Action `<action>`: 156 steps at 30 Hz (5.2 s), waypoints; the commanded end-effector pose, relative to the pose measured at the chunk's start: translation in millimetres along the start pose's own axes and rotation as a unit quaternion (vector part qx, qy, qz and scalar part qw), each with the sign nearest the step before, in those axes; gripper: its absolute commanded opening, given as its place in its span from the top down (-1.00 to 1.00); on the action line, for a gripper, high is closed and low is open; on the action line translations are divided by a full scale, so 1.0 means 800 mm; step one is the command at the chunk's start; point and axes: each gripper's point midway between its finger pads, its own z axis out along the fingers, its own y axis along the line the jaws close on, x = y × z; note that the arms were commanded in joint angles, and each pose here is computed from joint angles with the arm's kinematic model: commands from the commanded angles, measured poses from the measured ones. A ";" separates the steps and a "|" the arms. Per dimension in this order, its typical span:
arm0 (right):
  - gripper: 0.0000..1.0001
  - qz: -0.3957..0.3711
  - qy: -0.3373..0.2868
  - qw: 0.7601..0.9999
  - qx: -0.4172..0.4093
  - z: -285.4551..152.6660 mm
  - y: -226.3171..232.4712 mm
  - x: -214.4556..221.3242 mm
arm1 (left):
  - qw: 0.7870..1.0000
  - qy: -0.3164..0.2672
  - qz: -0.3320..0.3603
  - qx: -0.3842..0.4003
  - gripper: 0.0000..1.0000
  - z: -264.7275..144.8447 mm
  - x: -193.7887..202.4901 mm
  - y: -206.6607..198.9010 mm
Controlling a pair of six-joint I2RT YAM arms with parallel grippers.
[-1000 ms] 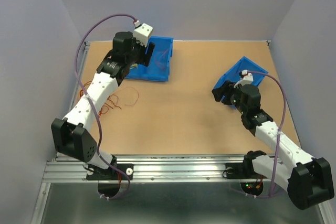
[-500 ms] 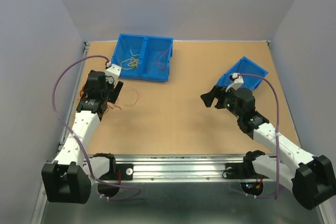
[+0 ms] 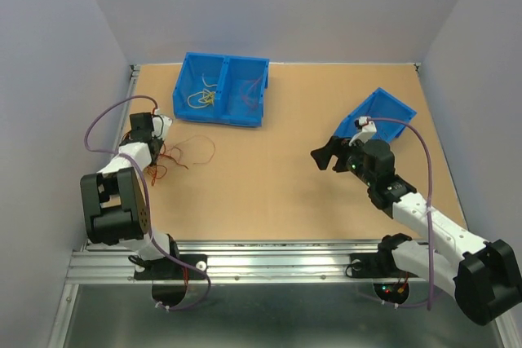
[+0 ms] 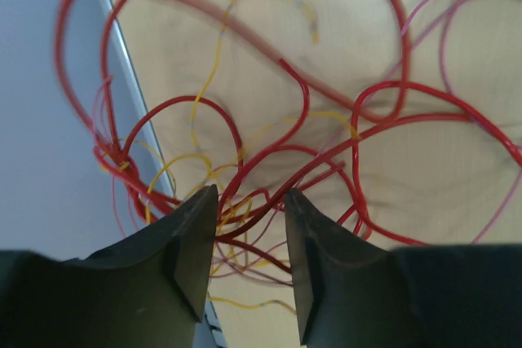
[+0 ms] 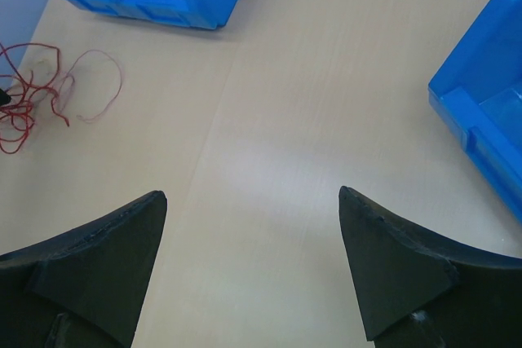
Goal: Untangle the cables
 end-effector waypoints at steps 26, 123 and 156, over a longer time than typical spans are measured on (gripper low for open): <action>-0.72 -0.099 0.060 0.959 -0.258 0.015 0.158 0.082 | 0.813 -0.290 0.211 0.458 1.00 -0.291 -0.175 -0.339; 0.99 -0.043 -0.120 0.969 -0.210 -0.063 0.262 -0.190 | 0.693 -0.576 0.119 0.417 -0.35 -0.404 -0.293 -0.299; 0.99 0.094 -0.586 0.761 -0.264 -0.371 0.362 -0.623 | 0.833 -0.398 0.127 0.362 -0.04 -0.211 -0.275 -0.387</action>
